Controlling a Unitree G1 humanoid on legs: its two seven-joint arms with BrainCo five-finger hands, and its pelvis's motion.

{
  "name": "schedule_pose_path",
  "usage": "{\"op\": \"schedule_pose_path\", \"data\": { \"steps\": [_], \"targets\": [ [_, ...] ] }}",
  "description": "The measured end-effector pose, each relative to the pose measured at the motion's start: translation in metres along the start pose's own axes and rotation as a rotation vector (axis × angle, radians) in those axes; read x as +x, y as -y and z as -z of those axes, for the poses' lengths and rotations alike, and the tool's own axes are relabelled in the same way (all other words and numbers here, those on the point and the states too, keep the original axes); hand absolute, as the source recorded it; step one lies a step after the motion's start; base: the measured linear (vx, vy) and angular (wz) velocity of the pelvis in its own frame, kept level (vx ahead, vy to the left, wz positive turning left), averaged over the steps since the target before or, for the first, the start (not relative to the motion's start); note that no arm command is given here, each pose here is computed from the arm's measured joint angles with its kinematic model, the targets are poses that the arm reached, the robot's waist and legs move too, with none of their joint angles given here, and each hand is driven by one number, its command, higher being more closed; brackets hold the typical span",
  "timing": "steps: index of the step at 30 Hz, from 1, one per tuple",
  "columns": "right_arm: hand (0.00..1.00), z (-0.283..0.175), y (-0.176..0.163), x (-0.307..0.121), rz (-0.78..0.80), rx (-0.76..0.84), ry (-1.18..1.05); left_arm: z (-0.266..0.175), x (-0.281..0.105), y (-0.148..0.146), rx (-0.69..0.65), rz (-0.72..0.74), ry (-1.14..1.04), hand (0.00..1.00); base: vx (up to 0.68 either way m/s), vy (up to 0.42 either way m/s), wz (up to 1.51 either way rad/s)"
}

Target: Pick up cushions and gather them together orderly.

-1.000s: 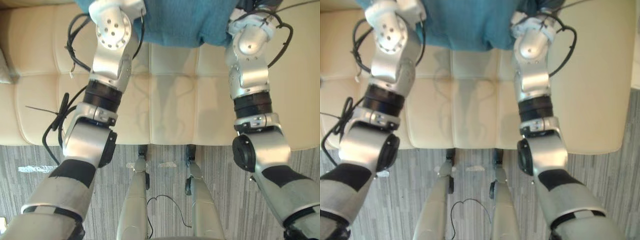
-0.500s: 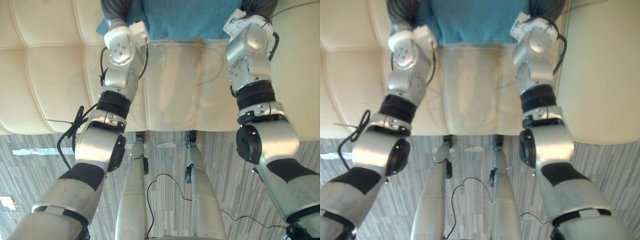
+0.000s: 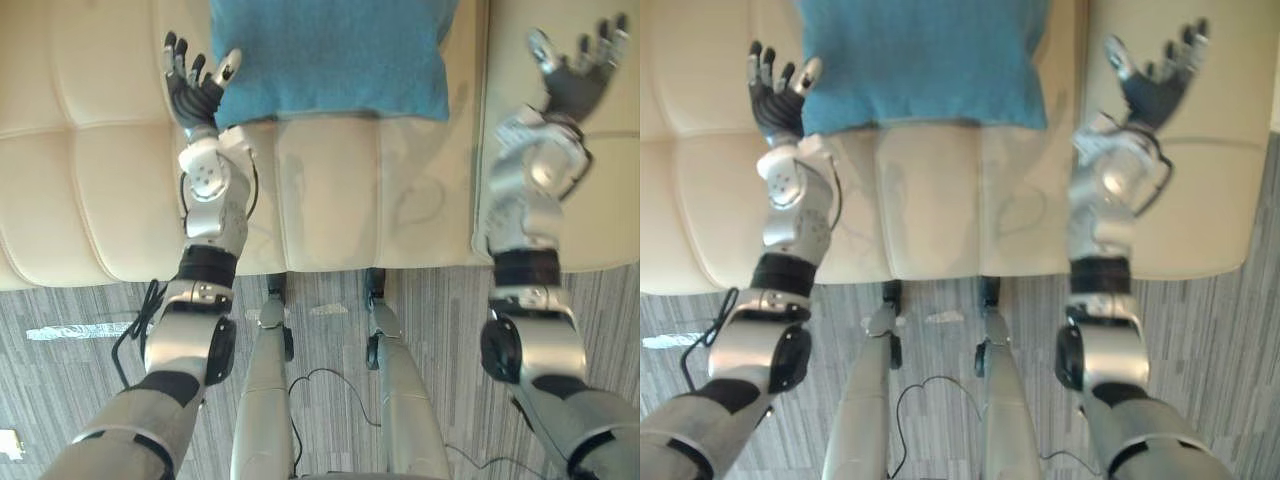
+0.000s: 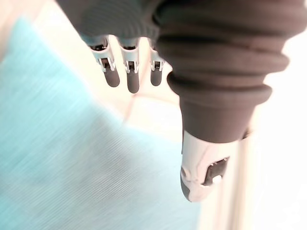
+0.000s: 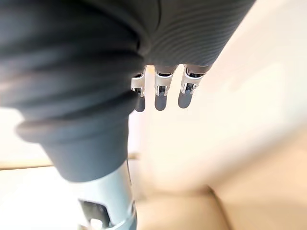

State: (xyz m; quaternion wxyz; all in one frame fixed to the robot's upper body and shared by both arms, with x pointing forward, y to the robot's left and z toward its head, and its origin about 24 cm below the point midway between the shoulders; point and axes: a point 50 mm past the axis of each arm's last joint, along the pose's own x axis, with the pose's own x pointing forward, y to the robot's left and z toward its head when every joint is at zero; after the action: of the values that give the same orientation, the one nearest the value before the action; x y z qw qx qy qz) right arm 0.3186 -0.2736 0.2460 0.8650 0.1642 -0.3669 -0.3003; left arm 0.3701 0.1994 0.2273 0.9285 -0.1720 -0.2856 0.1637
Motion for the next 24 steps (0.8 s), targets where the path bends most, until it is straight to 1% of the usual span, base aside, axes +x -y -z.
{"op": "schedule_pose_path", "data": {
  "steps": [2,3,5,6,7,8,9,10,12,13,14,15,16,17,19,21,23,24],
  "targets": [
    [0.0,-0.005,0.037,-0.022,-0.02,-0.104,0.041,0.001,-0.021,-0.023,0.029,0.011,0.025,0.0,0.04,-0.027,0.2],
    [0.0,-0.005,0.044,-0.028,-0.028,-0.135,0.041,0.003,-0.027,-0.026,0.033,0.017,0.027,0.0,0.07,-0.022,0.25],
    [0.0,0.005,0.07,-0.059,-0.086,-0.255,-0.025,0.02,-0.062,-0.043,0.044,0.033,-0.029,0.0,0.08,-0.012,0.28],
    [0.0,0.008,0.075,-0.067,-0.094,-0.27,-0.049,0.025,-0.071,-0.046,0.044,0.032,-0.054,0.0,0.08,-0.01,0.24],
    [0.0,0.021,0.087,-0.087,-0.112,-0.308,-0.135,0.044,-0.095,-0.056,0.054,0.026,-0.141,0.0,0.07,-0.009,0.16],
    [0.0,0.026,0.091,-0.096,-0.119,-0.325,-0.169,0.051,-0.107,-0.06,0.063,0.026,-0.182,0.0,0.08,-0.007,0.19],
    [0.0,0.038,0.099,-0.118,-0.138,-0.354,-0.258,0.07,-0.137,-0.069,0.077,0.032,-0.295,0.0,0.07,0.0,0.13],
    [0.0,0.045,0.103,-0.132,-0.149,-0.368,-0.314,0.079,-0.155,-0.073,0.08,0.037,-0.364,0.0,0.09,-0.005,0.16],
    [0.0,0.066,0.119,-0.173,-0.16,-0.393,-0.497,0.099,-0.196,-0.085,0.112,0.053,-0.522,0.0,0.07,-0.019,0.07],
    [0.0,0.076,0.127,-0.19,-0.157,-0.401,-0.586,0.106,-0.21,-0.091,0.119,0.054,-0.586,0.0,0.03,-0.011,-0.03],
    [0.0,0.082,0.133,-0.201,-0.151,-0.408,-0.641,0.11,-0.219,-0.095,0.124,0.05,-0.624,0.0,0.01,0.002,-0.05],
    [0.0,0.093,0.144,-0.223,-0.137,-0.418,-0.754,0.119,-0.234,-0.101,0.137,0.05,-0.701,0.0,0.0,0.003,-0.05],
    [0.0,0.102,0.155,-0.244,-0.118,-0.426,-0.868,0.127,-0.247,-0.108,0.17,0.059,-0.773,0.0,-0.01,0.003,-0.05],
    [0.0,0.106,0.16,-0.254,-0.109,-0.433,-0.915,0.13,-0.252,-0.111,0.185,0.06,-0.803,0.0,-0.03,0.006,-0.03],
    [0.0,0.115,0.178,-0.289,-0.085,-0.461,-1.095,0.144,-0.278,-0.124,0.264,0.054,-0.936,0.0,-0.02,0.004,-0.02],
    [0.0,0.117,0.189,-0.307,-0.062,-0.487,-1.183,0.151,-0.294,-0.132,0.325,0.053,-1.016,0.0,-0.02,0.015,-0.04],
    [0.0,0.116,0.203,-0.332,-0.019,-0.517,-1.296,0.157,-0.321,-0.148,0.403,0.035,-1.147,0.0,0.0,0.009,-0.04],
    [0.0,0.115,0.206,-0.337,-0.005,-0.521,-1.318,0.158,-0.327,-0.151,0.419,0.031,-1.176,0.0,0.04,0.012,0.0]
  ]
}}
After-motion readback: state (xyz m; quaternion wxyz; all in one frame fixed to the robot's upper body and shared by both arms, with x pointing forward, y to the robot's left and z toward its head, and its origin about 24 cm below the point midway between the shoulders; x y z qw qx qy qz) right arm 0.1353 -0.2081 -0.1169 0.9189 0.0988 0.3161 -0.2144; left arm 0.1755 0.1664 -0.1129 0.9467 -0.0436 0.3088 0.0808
